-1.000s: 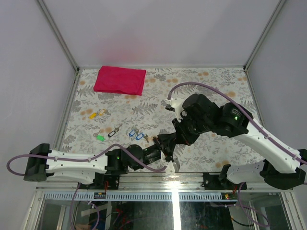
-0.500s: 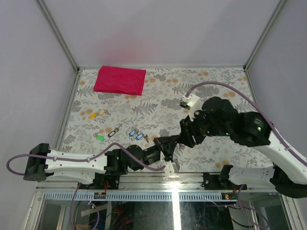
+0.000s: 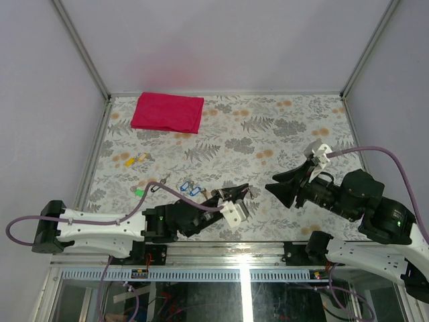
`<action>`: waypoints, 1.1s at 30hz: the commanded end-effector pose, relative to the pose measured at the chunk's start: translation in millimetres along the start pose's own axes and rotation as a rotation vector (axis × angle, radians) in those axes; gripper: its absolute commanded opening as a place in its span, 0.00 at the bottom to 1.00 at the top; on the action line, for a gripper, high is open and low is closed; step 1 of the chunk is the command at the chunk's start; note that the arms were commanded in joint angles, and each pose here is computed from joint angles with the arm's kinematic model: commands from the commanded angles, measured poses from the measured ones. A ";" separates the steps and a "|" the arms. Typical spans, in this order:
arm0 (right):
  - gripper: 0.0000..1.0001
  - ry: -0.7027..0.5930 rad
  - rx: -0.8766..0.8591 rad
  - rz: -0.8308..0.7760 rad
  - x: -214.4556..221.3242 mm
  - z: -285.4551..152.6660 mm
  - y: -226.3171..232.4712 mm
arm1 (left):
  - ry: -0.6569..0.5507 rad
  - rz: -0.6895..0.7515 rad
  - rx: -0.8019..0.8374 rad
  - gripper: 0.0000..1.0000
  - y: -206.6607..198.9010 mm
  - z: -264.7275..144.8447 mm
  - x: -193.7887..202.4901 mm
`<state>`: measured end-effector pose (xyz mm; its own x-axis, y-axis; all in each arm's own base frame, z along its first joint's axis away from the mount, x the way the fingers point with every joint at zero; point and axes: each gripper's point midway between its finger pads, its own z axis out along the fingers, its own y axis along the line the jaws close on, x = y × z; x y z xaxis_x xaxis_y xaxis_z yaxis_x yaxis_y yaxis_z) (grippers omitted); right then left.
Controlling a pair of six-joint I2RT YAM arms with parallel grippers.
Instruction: Put the keys on the keyring
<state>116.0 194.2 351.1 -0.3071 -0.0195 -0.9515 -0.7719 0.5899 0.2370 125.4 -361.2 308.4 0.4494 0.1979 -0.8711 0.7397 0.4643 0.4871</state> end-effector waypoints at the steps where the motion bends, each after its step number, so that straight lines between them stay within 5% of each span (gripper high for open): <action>1: 0.47 -0.200 -0.008 -0.020 -40.2 -2.9 1.5 | -0.002 -0.171 -0.073 0.00 17.3 -1.5 -20.1; 33: 0.34 -0.069 -0.106 0.044 -15.1 33.1 23.3 | 0.094 -0.205 -0.165 0.00 28.1 1.7 -8.0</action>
<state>125.5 228.1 352.2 -0.2993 0.0228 -0.9539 -0.7987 0.5409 0.2636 141.5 -352.6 308.8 0.2501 0.2184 -0.9433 0.7304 0.5970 0.3318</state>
